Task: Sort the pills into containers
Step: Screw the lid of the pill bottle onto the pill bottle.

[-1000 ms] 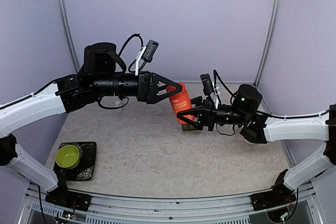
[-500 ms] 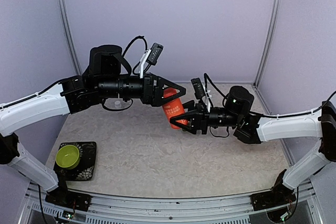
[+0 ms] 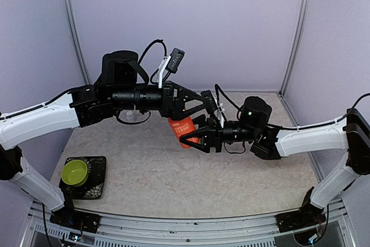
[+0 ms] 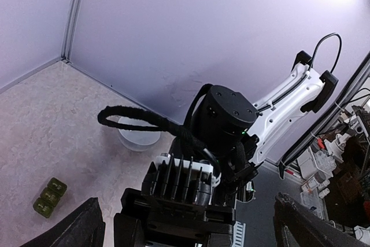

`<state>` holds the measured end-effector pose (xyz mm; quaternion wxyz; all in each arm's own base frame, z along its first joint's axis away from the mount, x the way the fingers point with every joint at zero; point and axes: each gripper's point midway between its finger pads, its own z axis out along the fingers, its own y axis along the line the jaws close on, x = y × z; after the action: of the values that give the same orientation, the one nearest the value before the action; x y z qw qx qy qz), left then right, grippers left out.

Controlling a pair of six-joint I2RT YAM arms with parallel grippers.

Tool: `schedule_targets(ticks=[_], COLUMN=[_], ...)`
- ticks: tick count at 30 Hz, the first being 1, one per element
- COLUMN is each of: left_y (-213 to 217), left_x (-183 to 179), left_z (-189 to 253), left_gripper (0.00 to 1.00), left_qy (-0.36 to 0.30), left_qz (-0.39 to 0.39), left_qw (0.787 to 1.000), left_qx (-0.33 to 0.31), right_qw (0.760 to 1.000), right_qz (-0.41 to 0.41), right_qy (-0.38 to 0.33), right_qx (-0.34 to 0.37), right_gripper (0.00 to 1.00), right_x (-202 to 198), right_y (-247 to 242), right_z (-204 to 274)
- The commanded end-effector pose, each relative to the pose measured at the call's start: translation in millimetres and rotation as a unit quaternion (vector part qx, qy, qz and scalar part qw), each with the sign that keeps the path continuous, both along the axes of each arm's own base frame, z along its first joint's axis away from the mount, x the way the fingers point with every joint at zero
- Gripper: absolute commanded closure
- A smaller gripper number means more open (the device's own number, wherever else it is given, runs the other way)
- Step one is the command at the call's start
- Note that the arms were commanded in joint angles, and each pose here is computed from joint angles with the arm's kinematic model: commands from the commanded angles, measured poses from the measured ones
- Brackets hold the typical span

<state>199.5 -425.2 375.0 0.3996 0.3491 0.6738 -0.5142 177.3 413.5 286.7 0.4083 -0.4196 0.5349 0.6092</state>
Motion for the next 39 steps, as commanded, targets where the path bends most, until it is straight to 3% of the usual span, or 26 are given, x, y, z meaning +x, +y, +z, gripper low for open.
schedule_targets(ticks=[1, 5, 12, 39], left_y=[2, 24, 35, -5], left_x=[-19, -1, -2, -25], left_z=[25, 23, 22, 21], left_gripper=[0.01, 0.01, 0.01, 0.01], left_qy=[-0.012, -0.009, -0.002, 0.006], left_qz=[-0.021, 0.019, 0.024, -0.045], left_qw=[0.999, 1.000, 1.000, 0.998], left_qx=[-0.025, -0.022, -0.018, -0.034], right_qw=[0.999, 0.996, 0.992, 0.997], right_qz=[-0.049, -0.075, -0.116, -0.078], right_qy=[-0.004, -0.037, -0.044, -0.017], right_qx=[0.017, 0.018, 0.011, -0.022], right_gripper=[0.98, 0.98, 0.98, 0.98], right_x=[16, 15, 28, 27], right_y=[-5, -18, -36, 6], right_z=[18, 31, 35, 3])
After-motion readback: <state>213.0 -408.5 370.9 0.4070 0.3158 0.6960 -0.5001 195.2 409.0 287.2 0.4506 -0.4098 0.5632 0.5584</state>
